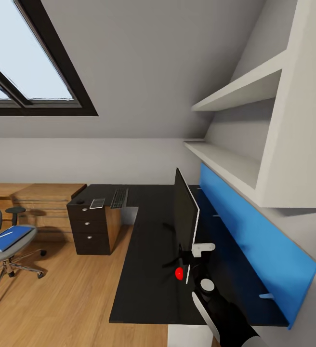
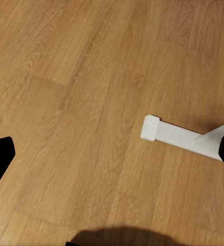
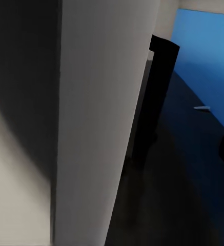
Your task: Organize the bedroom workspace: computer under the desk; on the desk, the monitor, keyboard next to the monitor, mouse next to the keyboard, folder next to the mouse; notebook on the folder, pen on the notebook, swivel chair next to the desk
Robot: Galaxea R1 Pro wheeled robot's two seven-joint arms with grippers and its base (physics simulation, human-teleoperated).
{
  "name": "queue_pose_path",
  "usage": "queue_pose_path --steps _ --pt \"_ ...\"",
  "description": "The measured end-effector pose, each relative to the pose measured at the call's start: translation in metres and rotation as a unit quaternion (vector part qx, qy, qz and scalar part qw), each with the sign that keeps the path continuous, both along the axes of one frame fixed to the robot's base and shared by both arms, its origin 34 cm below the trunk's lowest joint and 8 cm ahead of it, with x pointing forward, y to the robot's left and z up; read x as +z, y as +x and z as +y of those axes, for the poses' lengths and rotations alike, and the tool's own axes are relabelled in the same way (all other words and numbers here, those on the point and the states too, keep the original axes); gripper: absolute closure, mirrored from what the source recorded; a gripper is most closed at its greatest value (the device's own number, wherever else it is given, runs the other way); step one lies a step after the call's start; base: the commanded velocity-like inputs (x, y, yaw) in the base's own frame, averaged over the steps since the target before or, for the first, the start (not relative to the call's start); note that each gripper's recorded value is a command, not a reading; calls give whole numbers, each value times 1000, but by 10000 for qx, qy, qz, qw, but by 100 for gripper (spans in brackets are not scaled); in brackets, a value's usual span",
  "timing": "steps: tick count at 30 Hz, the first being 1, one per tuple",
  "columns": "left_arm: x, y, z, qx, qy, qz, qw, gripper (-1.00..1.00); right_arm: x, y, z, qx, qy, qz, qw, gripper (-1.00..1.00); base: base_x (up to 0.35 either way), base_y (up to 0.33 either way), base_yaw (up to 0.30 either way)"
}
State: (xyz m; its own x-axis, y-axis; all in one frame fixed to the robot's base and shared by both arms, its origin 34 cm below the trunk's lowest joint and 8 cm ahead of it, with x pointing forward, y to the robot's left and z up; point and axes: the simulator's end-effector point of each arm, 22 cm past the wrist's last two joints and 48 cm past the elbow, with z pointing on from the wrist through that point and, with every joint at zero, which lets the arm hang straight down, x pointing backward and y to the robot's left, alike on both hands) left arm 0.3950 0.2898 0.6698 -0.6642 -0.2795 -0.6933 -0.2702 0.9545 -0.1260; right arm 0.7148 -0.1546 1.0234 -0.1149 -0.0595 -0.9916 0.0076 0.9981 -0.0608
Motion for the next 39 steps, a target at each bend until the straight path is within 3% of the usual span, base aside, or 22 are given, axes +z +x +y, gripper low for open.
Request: queue_pose_path --steps 39 --pt "0 0 0 -1 0 2 10000 -100 -1 0 0 -3 3 9 10000 -100 -28 3 0"
